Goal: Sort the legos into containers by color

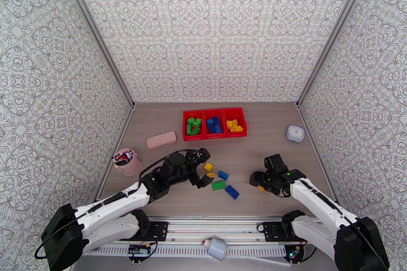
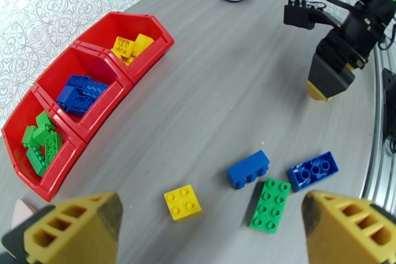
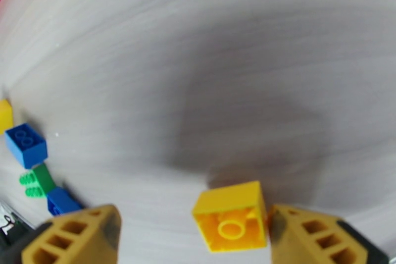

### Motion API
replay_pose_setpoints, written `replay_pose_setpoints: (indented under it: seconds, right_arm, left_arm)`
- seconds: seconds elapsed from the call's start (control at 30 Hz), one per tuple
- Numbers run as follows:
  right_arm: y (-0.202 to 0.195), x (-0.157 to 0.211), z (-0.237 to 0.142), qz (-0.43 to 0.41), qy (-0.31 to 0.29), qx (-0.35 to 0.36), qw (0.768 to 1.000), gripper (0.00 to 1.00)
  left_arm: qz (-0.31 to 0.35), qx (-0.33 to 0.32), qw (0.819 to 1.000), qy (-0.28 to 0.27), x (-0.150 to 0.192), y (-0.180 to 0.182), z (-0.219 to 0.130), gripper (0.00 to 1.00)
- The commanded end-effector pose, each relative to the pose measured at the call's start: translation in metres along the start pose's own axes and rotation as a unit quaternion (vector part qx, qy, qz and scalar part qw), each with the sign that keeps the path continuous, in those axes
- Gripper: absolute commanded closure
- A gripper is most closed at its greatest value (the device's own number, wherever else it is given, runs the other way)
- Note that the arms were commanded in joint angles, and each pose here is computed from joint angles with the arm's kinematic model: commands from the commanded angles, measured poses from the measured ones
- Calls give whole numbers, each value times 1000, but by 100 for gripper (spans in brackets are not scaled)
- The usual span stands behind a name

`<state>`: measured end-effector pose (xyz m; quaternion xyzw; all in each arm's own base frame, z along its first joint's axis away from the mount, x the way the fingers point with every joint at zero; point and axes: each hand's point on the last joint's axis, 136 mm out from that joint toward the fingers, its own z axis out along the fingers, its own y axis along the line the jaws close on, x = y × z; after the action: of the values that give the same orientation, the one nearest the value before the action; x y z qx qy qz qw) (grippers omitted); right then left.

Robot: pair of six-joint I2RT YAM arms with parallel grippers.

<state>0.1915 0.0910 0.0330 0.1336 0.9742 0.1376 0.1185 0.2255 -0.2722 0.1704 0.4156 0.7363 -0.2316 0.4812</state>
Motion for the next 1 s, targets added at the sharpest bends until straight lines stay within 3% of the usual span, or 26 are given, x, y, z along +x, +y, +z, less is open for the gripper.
replay_pose_setpoints:
  seconds: [0.0,0.4,0.7,0.97]
  right_arm:
    - [-2,3,1,-15,12,17,1000,20]
    - [-2,1,8,-69,35,79,994,28]
    - [-5,-3,9,-75,28,98,992,50]
    - [-6,-6,8,-72,25,104,992,64]
  left_arm:
    - [9,4,1000,-13,-3,-3,0,0]
    - [8,5,1000,-5,-1,-3,0,0]
    - [10,6,1000,-7,-2,-4,-1,0]
    - [10,6,1000,-4,1,-4,0,0]
